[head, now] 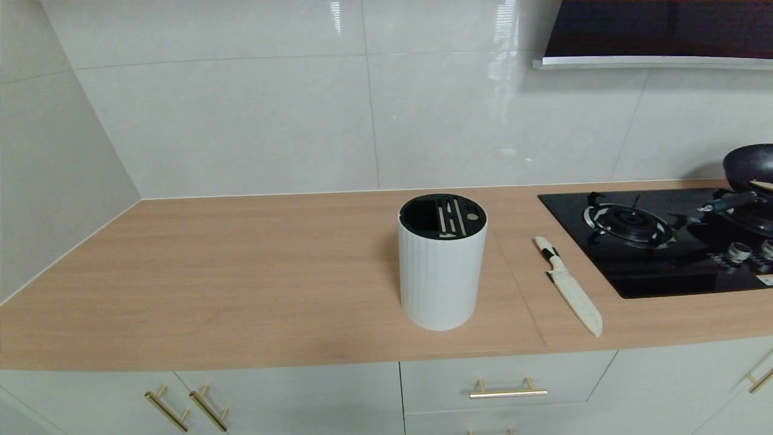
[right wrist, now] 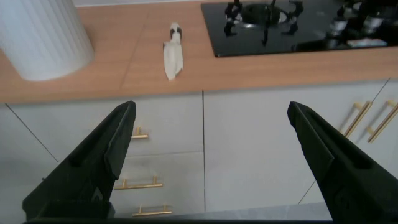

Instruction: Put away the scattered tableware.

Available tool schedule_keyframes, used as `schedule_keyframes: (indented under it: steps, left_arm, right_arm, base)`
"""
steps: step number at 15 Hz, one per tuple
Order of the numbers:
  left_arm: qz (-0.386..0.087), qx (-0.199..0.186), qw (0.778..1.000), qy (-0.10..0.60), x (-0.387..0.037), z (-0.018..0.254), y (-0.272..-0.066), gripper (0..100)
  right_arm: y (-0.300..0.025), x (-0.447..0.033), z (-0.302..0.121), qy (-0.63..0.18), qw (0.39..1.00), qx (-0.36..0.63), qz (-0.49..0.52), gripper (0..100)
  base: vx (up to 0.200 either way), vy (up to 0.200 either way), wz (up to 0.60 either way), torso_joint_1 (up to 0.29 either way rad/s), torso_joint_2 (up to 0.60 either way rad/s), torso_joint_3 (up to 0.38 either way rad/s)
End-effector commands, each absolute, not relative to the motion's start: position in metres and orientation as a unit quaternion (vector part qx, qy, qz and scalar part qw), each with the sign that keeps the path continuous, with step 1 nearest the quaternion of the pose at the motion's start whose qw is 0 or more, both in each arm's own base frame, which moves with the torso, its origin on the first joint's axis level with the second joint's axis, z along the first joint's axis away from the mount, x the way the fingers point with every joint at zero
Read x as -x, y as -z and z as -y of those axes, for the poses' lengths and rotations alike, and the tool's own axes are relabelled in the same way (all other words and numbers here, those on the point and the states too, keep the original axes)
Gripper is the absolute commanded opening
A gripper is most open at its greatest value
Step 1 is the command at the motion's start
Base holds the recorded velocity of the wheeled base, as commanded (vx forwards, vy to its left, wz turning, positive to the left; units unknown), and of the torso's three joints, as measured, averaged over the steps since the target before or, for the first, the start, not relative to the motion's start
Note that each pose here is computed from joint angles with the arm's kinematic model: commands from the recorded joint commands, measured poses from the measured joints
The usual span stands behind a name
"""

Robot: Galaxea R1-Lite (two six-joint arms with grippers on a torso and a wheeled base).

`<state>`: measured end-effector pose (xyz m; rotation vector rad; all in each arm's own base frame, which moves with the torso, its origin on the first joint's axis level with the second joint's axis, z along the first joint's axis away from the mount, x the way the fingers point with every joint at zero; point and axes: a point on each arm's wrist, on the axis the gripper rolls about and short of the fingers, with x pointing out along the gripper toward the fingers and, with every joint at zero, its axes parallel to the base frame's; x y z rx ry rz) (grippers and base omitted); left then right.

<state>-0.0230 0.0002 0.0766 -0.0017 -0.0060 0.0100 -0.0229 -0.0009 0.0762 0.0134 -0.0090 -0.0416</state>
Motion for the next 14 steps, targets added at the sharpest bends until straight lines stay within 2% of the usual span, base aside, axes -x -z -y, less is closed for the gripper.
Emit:
schedule_keyframes:
  steps: [1,6,14]
  left_arm:
    - [0.002,0.001,1.000,-0.005,0.0228,-0.0002,-0.0763,100]
    - [0.002,0.002,1.000,-0.005,0.0229,-0.0002,-0.0767,100]
    - [0.002,0.002,1.000,-0.005,0.0229,-0.0002,-0.0767,100]
  right_arm:
    - [-0.0763,0.0228,0.0009,0.021,1.000,-0.006,0.004,100]
    - [-0.0763,0.0228,0.0009,0.021,1.000,-0.006,0.004,100]
    - [-0.0764,0.0228,0.0009,0.021,1.000,-0.007,0.005,100]
  base:
    - [0.000,0.000,0.00,0.276,-0.59,-0.305]
    - [0.000,0.000,0.00,0.266,-0.54,-0.277]
    - [0.000,0.000,0.00,0.172,-0.35,-0.179]
